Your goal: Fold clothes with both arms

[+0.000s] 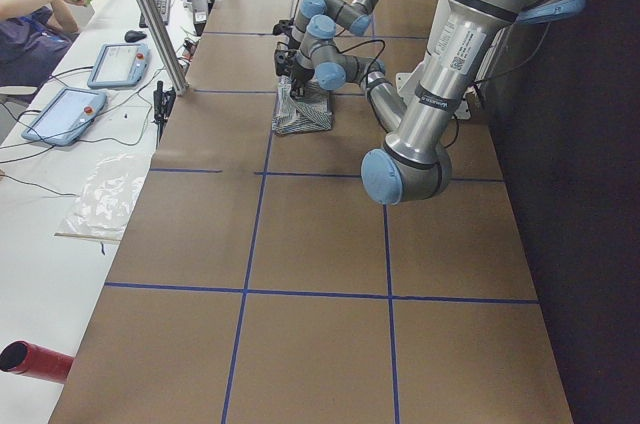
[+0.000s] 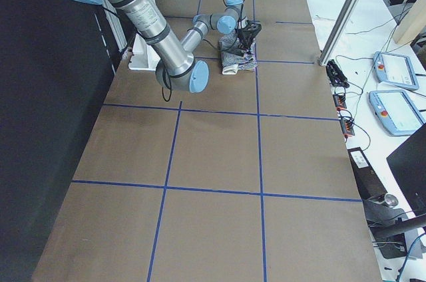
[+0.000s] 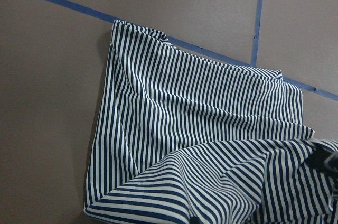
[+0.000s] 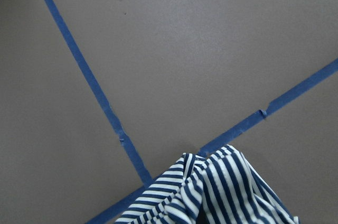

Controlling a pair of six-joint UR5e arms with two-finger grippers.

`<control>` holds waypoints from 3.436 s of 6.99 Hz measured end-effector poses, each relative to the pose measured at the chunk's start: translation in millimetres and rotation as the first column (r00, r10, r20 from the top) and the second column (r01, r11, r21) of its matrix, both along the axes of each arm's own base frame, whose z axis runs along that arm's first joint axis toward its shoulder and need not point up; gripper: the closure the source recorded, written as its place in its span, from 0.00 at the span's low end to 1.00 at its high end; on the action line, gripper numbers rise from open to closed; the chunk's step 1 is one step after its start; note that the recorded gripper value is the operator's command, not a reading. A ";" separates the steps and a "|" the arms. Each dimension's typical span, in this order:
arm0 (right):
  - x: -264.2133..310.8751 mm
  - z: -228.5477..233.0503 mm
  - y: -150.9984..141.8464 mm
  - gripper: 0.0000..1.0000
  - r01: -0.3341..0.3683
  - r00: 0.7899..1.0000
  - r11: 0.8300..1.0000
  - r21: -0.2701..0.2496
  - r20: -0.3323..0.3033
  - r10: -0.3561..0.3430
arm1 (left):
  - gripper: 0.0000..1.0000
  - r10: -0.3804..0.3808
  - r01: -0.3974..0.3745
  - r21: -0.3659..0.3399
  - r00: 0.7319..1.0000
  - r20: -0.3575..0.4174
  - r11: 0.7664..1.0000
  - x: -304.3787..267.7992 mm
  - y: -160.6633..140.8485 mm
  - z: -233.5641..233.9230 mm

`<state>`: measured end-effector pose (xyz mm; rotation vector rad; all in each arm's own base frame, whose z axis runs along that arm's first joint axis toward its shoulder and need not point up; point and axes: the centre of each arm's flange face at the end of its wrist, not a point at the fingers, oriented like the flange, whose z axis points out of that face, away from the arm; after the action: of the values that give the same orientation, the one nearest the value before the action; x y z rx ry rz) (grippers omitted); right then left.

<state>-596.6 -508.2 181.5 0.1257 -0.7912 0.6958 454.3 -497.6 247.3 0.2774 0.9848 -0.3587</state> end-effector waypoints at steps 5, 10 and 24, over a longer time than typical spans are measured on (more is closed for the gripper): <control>0.3 4.8 -9.2 0.00 0.063 0.997 0.996 0.055 -0.050 -0.061 | 0.00 0.053 -0.061 0.102 0.995 0.085 0.993 19.8 -45.5 34.1; -2.1 -21.9 -3.0 0.00 0.260 0.964 0.949 0.176 -0.105 -0.245 | 0.00 0.201 -0.226 0.254 0.972 0.121 0.940 -45.9 -60.4 35.4; 36.0 -3.6 -169.0 0.00 0.355 0.916 0.926 0.133 -0.248 -0.316 | 0.00 0.187 -0.201 0.187 0.978 0.091 0.962 -36.7 -51.8 42.1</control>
<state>-560.6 -677.2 177.9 0.2171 -0.6359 0.2770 417.7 -549.4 289.5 0.3656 0.9676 -0.0715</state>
